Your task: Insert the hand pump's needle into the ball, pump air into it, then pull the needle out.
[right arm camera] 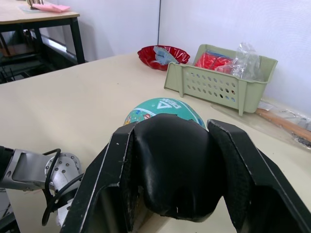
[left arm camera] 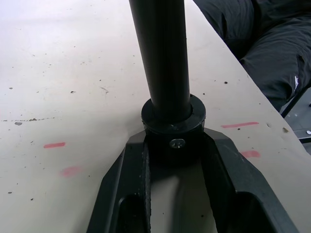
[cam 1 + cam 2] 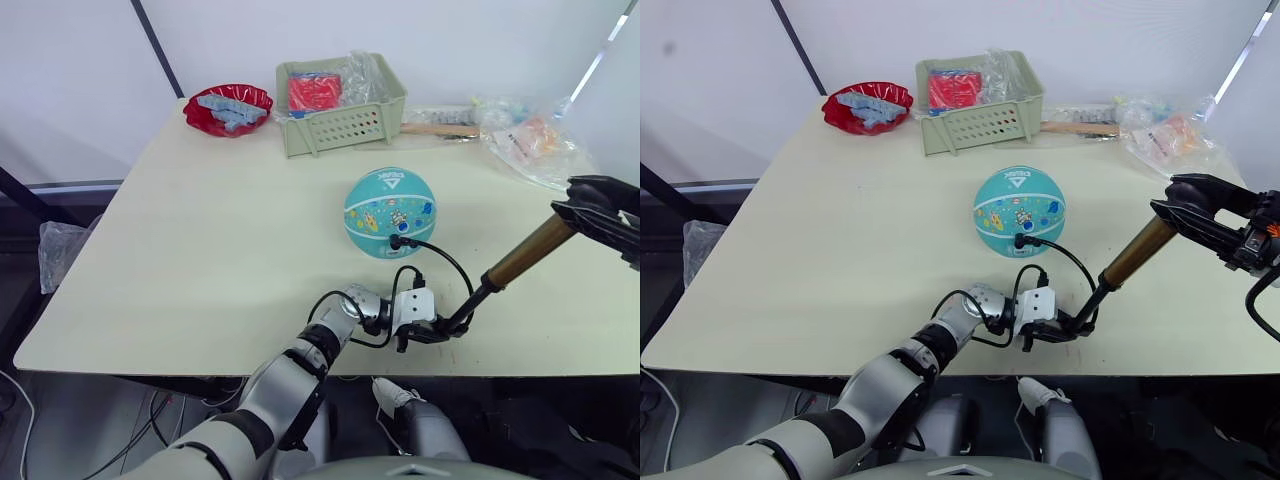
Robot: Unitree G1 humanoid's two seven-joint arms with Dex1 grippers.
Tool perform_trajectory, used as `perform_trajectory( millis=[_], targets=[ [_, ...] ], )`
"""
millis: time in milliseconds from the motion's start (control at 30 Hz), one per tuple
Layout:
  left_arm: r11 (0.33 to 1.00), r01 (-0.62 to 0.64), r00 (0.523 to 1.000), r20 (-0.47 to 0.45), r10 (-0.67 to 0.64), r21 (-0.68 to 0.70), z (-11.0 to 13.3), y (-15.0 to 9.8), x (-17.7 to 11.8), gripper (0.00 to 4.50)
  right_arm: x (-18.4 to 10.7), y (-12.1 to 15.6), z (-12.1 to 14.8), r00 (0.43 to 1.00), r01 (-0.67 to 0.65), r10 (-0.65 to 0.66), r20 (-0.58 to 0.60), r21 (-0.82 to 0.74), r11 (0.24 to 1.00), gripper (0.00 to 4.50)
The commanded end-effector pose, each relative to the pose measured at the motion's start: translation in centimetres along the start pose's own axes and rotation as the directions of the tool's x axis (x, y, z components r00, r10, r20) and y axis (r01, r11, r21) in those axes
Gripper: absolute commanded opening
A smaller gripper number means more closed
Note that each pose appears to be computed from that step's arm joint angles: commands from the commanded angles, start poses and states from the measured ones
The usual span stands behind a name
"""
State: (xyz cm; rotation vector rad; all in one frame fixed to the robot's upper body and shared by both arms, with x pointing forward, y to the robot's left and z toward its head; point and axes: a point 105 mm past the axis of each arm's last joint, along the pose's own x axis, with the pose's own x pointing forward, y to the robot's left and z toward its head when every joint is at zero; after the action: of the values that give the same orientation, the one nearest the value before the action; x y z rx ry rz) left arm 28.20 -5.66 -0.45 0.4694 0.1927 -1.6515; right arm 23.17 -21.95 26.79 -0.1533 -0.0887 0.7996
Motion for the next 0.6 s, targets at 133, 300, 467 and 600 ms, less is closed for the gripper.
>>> perform_trajectory(
  millis=[133,300,467,600],
  targets=[
    [0.992,0.064,0.988,-0.133,-0.078,-0.108,-4.3,-2.7,-0.4,1.05,-0.4,0.2,-0.5,0.999,0.032,-0.032,-0.015,-0.033,0.999,1.68],
    [0.992,0.06,0.988,-0.133,-0.074,-0.109,-4.3,-2.7,-0.4,1.05,-0.1,1.4,-4.3,0.996,0.008,-0.005,-0.084,0.037,0.999,1.68],
    [0.992,0.06,0.988,-0.135,-0.074,-0.107,-4.3,-2.6,-0.4,1.05,0.2,2.6,-7.8,0.99,-0.009,0.021,-0.142,0.084,0.996,1.68],
    [0.992,0.061,0.988,-0.134,-0.075,-0.107,-4.3,-2.6,-0.5,1.05,0.3,3.1,-10.0,0.984,-0.005,0.02,-0.178,0.086,0.996,1.68]
  ],
)
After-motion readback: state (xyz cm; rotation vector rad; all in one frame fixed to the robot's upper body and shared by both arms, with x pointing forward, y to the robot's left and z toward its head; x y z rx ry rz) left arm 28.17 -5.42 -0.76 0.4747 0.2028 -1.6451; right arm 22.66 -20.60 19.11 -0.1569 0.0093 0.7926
